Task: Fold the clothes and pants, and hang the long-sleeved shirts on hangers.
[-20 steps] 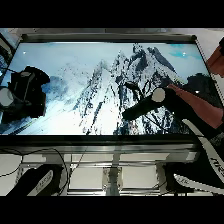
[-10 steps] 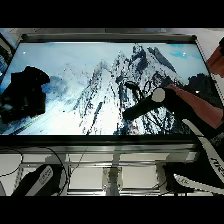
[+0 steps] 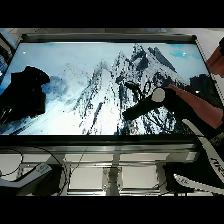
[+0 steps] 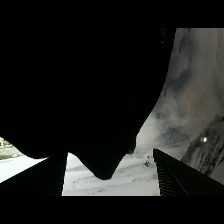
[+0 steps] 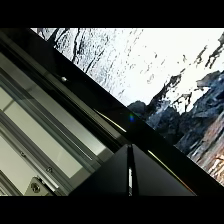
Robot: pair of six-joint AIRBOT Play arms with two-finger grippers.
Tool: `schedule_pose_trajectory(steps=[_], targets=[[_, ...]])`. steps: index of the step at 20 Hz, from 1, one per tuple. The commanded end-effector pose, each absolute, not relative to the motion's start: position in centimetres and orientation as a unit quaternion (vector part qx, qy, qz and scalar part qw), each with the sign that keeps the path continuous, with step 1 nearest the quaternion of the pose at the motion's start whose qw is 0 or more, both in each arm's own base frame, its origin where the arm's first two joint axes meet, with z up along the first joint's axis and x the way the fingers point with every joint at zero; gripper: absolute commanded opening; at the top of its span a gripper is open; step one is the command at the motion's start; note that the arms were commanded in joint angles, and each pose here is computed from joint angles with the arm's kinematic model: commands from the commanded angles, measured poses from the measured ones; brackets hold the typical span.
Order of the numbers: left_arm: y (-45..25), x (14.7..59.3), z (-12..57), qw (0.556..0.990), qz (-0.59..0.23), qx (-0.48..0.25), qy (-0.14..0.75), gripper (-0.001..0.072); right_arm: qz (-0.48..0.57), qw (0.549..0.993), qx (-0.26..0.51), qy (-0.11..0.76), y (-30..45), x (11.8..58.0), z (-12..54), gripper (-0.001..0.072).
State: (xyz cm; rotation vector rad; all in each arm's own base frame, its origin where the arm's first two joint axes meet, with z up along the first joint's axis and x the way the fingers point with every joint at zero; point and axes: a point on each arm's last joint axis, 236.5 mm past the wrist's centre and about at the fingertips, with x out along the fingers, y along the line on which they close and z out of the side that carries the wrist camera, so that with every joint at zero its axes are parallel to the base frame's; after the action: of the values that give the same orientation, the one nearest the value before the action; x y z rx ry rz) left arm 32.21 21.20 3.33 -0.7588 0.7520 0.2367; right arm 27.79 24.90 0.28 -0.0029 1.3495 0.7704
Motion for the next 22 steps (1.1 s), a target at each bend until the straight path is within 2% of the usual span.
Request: schedule_pose_trajectory(steps=[1,5,8,15,19,22], targets=[[23.9,32.9,2.7,0.847,0.145,-0.405,0.312,0.0615,0.347,0.713,-0.001,0.609,24.9,27.8,0.3,0.0019],[27.1,31.8,2.6,0.851,0.195,-0.390,0.292,0.0615,0.347,0.713,-0.001,0.609,24.9,27.8,0.3,0.0019],[27.8,30.8,1.3,0.845,0.213,-0.379,0.312,0.0614,0.346,0.713,0.001,0.610,24.9,27.8,0.3,0.0019],[27.7,30.9,-1.3,0.819,0.215,-0.420,0.325,0.0614,0.345,0.713,0.003,0.610,24.9,27.8,0.3,0.0019],[29.2,31.5,-1.9,0.816,0.234,-0.434,0.301,0.0614,0.343,0.713,0.005,0.611,25.0,27.8,0.3,0.0019],[29.4,33.1,-1.2,0.821,0.216,-0.458,0.262,0.0609,0.342,0.716,0.006,0.609,25.0,28.0,0.3,0.0019]])
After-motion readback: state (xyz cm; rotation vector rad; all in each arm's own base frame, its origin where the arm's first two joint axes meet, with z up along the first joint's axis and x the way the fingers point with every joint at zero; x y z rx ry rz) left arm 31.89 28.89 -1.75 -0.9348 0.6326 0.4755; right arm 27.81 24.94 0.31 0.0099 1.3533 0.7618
